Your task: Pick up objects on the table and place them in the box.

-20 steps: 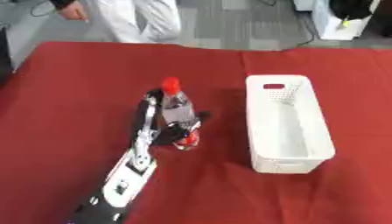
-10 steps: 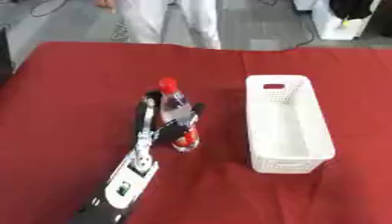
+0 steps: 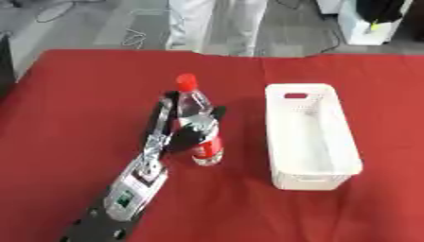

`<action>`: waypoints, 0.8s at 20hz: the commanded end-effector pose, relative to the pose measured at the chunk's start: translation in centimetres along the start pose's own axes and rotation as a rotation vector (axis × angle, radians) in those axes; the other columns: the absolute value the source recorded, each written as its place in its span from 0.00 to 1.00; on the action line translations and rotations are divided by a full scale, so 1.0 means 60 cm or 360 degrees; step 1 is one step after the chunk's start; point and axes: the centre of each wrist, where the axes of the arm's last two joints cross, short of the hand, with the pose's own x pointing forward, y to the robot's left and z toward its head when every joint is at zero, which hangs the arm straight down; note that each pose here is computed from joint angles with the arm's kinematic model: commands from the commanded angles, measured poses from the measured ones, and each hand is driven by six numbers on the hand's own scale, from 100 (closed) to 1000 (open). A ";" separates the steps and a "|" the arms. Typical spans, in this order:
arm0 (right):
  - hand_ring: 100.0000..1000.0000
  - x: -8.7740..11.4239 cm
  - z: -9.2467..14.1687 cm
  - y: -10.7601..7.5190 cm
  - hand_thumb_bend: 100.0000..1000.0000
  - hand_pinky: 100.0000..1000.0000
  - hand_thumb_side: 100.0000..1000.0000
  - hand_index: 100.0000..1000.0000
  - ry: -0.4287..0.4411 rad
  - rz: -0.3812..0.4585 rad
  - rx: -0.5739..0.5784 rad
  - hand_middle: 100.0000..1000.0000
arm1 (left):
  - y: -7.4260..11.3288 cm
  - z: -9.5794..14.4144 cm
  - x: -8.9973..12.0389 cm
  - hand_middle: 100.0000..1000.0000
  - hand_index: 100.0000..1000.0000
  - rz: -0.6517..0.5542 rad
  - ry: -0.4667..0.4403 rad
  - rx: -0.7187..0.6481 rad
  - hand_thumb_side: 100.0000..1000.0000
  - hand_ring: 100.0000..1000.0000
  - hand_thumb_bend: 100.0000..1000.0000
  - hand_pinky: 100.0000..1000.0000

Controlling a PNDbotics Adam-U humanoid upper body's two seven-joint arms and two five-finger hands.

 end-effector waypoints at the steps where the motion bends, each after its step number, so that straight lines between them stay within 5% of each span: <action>1: 0.55 0.009 -0.007 -0.003 0.00 0.43 0.81 0.68 -0.0038 0.0010 0.0022 0.63 | 0.024 -0.023 0.049 0.37 0.53 0.0002 -0.0150 -0.0057 0.34 0.30 0.46 0.29; 16: 0.55 0.004 -0.005 -0.002 0.00 0.43 0.81 0.69 -0.0019 0.0017 0.0053 0.63 | 0.021 -0.070 0.144 0.39 0.56 0.0118 -0.0377 -0.0272 0.32 0.32 0.49 0.31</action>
